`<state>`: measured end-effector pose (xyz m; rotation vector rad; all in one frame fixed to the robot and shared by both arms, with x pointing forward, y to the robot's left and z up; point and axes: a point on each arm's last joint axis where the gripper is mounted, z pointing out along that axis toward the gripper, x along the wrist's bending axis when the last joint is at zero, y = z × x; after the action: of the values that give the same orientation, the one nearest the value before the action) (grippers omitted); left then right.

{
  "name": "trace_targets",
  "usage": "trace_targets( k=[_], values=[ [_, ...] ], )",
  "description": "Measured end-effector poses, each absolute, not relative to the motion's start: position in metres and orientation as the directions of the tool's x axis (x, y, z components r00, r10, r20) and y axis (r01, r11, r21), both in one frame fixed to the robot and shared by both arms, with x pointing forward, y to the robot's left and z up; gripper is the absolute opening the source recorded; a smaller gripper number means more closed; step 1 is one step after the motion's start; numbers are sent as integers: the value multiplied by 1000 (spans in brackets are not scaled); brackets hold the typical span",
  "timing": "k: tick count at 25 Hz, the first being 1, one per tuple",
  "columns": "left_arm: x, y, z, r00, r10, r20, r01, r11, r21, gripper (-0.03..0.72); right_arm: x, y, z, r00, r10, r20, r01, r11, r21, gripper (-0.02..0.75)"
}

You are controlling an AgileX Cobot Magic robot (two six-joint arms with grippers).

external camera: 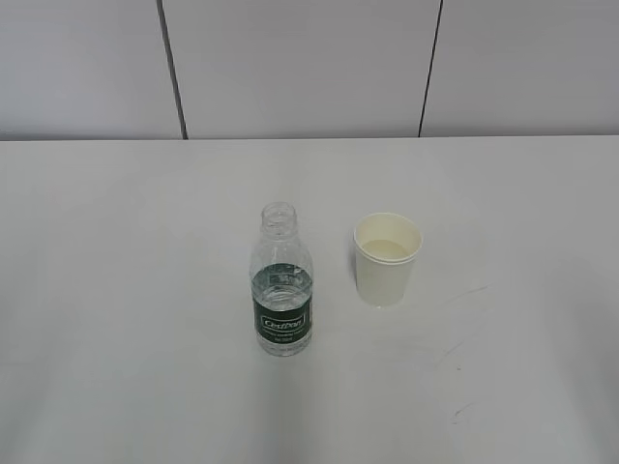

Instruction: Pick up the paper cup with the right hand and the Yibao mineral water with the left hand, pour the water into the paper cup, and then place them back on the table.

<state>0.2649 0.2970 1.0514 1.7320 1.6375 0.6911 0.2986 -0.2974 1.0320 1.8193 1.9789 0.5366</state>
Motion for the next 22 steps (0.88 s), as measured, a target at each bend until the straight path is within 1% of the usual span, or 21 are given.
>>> trace_targets(
  k=[4, 6, 13, 22],
  values=[
    [241, 300, 1053, 91, 994, -60, 535, 2, 845, 549, 285, -298, 1037, -71, 997, -41, 786, 81, 613, 593],
    [231, 301, 1052, 94, 994, -60, 490, 7, 872, 533, 275, -298, 1040, -68, 997, -45, 746, 81, 661, 593],
    [228, 301, 1052, 95, 994, -60, 478, 8, 878, 521, 233, -298, 1043, -53, 997, -62, 539, 81, 839, 593],
    [227, 301, 1052, 95, 994, -61, 476, 8, 880, 521, 229, -298, 1043, -50, 997, -58, 521, 76, 850, 593]
  ],
)
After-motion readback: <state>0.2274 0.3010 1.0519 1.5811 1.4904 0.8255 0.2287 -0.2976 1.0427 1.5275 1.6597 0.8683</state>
